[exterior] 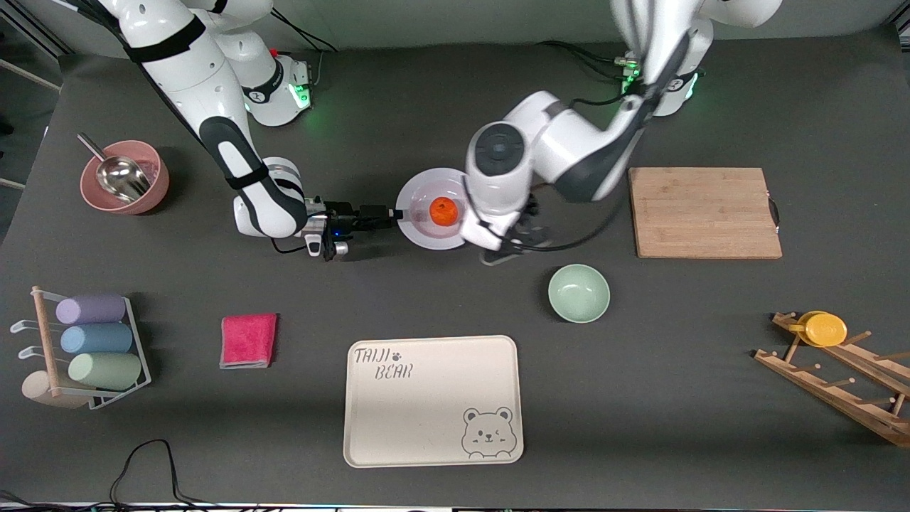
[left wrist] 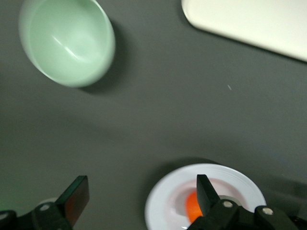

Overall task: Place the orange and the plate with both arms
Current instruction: 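Lower the orange onto the plate and open the left gripper, then withdraw the left gripper back toward the cutting board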

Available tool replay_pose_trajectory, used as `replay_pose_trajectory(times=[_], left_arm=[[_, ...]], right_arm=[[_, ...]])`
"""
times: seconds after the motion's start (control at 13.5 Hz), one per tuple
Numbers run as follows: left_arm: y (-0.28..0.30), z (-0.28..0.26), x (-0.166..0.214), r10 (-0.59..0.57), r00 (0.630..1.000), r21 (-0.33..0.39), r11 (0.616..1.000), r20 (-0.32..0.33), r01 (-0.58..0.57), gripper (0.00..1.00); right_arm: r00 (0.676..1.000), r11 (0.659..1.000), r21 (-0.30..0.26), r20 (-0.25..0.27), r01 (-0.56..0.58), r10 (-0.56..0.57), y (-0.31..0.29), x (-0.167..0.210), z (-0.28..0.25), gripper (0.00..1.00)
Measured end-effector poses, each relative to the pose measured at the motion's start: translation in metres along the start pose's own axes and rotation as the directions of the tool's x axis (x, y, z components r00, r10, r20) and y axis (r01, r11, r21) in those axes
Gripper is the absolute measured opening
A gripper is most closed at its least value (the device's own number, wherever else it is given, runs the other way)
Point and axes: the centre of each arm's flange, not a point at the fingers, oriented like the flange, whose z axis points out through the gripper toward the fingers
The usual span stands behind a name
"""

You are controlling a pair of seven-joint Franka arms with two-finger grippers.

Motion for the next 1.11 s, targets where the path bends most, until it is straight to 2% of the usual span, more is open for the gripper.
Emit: replay_pose_trajectory(times=[0.3, 0.37, 0.45, 0.59, 0.74, 0.82, 1.11], left_arm=[[-0.085, -0.045, 0.075, 0.058, 0.998, 0.027, 0.998, -0.005, -0.058, 1.0], [-0.104, -0.048, 0.091, 0.086, 0.996, 0.042, 0.995, 0.0, -0.086, 1.0], [-0.124, -0.053, 0.105, 0.11, 0.994, 0.05, 0.993, 0.008, -0.11, 1.0], [-0.172, -0.069, 0.133, 0.153, 0.988, 0.053, 0.987, 0.021, -0.153, 1.0], [-0.231, -0.094, 0.157, 0.19, 0.981, 0.049, 0.98, 0.026, -0.191, 1.0], [-0.26, -0.105, 0.165, 0.2, 0.979, 0.043, 0.979, 0.03, -0.201, 1.0], [-0.344, -0.135, 0.177, 0.236, 0.971, 0.007, 0.972, 0.031, -0.236, 1.0]], right_arm=[[1.0, 1.0, 0.004, 0.0, 0.012, -0.012, -0.001, -0.001, 0.003, 0.96], [1.0, 1.0, 0.008, -0.001, 0.008, -0.008, -0.001, -0.003, 0.008, 0.89], [1.0, 1.0, 0.017, -0.006, 0.006, -0.006, -0.002, -0.005, 0.014, 0.88], [1.0, 1.0, 0.025, -0.002, 0.017, -0.016, -0.007, -0.011, 0.029, 0.87], [1.0, 0.999, 0.02, 0.009, 0.027, -0.027, -0.008, -0.016, 0.037, 0.69], [1.0, 0.999, 0.019, 0.01, 0.028, -0.028, -0.007, -0.016, 0.038, 0.55], [0.999, 0.999, 0.02, 0.004, 0.032, -0.032, -0.007, -0.013, 0.037, 0.12]])
